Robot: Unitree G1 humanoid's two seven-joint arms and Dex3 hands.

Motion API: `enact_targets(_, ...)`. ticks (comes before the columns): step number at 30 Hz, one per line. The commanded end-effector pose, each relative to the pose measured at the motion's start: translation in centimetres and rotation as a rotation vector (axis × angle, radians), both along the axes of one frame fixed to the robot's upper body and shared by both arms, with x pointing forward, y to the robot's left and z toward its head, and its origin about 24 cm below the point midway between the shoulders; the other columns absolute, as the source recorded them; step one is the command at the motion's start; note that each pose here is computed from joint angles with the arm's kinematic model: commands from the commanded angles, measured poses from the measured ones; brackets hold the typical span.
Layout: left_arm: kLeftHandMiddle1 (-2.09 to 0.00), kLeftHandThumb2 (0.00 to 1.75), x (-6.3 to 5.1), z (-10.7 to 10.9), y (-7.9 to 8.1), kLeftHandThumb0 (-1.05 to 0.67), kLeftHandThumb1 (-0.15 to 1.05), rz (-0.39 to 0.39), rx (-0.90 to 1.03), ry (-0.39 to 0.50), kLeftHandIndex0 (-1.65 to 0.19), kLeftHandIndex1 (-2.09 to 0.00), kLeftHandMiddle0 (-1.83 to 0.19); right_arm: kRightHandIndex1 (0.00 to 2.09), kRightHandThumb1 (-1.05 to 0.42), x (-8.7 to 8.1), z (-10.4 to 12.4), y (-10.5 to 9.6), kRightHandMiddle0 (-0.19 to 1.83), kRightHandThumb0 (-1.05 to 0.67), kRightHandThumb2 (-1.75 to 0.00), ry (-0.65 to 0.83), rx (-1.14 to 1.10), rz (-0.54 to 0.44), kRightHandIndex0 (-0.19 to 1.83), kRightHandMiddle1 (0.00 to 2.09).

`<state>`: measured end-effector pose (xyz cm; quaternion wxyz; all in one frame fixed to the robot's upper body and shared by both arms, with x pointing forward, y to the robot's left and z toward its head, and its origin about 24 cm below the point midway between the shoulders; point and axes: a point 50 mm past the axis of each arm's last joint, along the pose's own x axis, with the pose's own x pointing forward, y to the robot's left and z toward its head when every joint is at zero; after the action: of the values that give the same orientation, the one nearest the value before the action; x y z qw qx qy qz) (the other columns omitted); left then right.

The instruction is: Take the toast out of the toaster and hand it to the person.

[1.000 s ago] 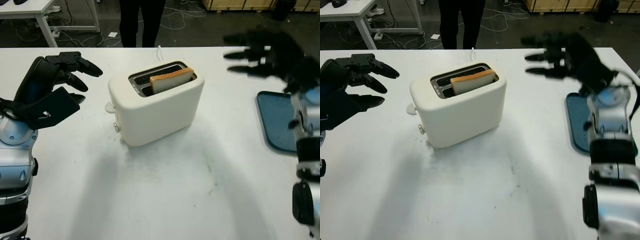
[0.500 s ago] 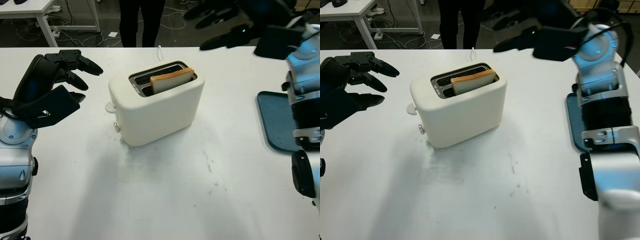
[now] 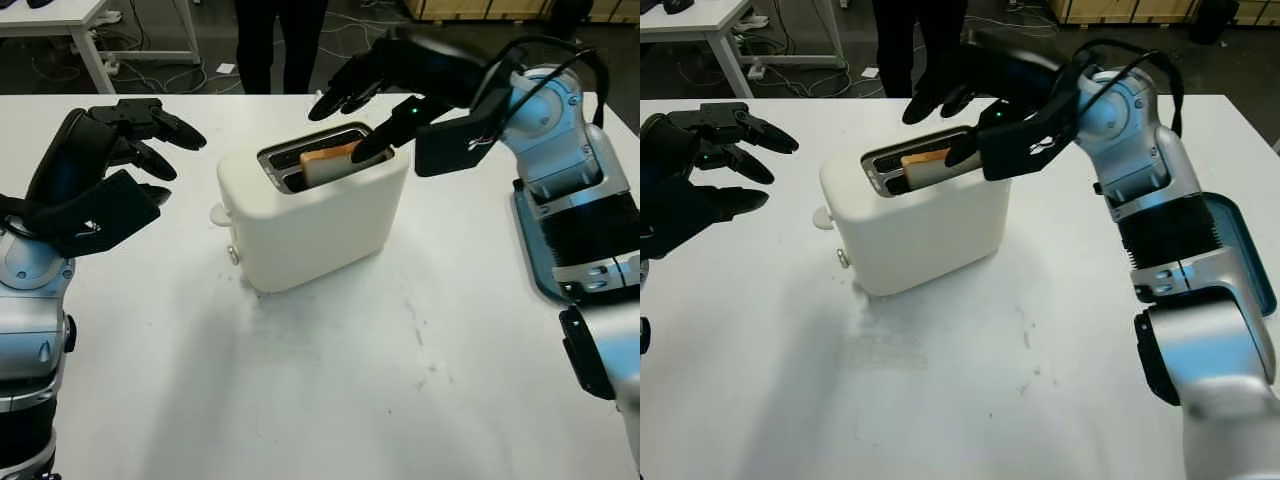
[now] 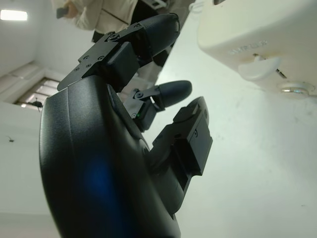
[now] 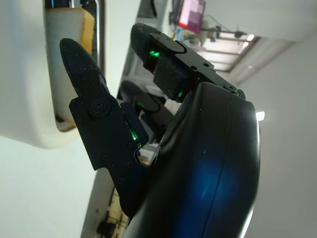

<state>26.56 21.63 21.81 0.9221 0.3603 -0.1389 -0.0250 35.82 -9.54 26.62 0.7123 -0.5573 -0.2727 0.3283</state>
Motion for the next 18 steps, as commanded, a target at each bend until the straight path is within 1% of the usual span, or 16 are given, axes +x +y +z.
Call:
enact_targets(1, -1.11, 0.06, 0.0, -0.2, -0.1, 0.58, 0.92, 0.001, 0.007, -0.002, -0.69, -0.76, -0.69, 0.03, -0.69, 0.3, 0.0, 0.3, 0.89, -0.51, -0.01, -0.015, -0.009, -0.008, 0.86, 0.0)
enact_targets(12, -1.13, 0.06, 0.0, -0.3, -0.1, 0.57, 0.92, 0.006, -0.001, 0.002, -0.69, -0.76, -0.68, 0.06, -0.69, 1.8, -1.2, 0.2, 0.89, -0.42, -0.01, -0.057, -0.005, -0.057, 0.89, 0.0)
enact_targets(15, -1.12, 0.05, 0.0, -0.3, -0.2, 0.56, 0.92, 0.009, 0.008, 0.003, -0.7, -0.76, -0.68, 0.07, -0.68, 2.2, -1.3, 0.1, 0.89, -0.37, 0.0, -0.054, -0.004, -0.076, 0.9, 0.0)
enact_targets(18, -1.12, 0.05, 0.0, -0.3, -0.2, 0.56, 0.92, 0.009, 0.003, 0.006, -0.69, -0.76, -0.67, 0.07, -0.69, 2.5, -1.4, -0.1, 0.88, -0.37, 0.0, -0.037, -0.011, -0.1, 0.89, 0.0)
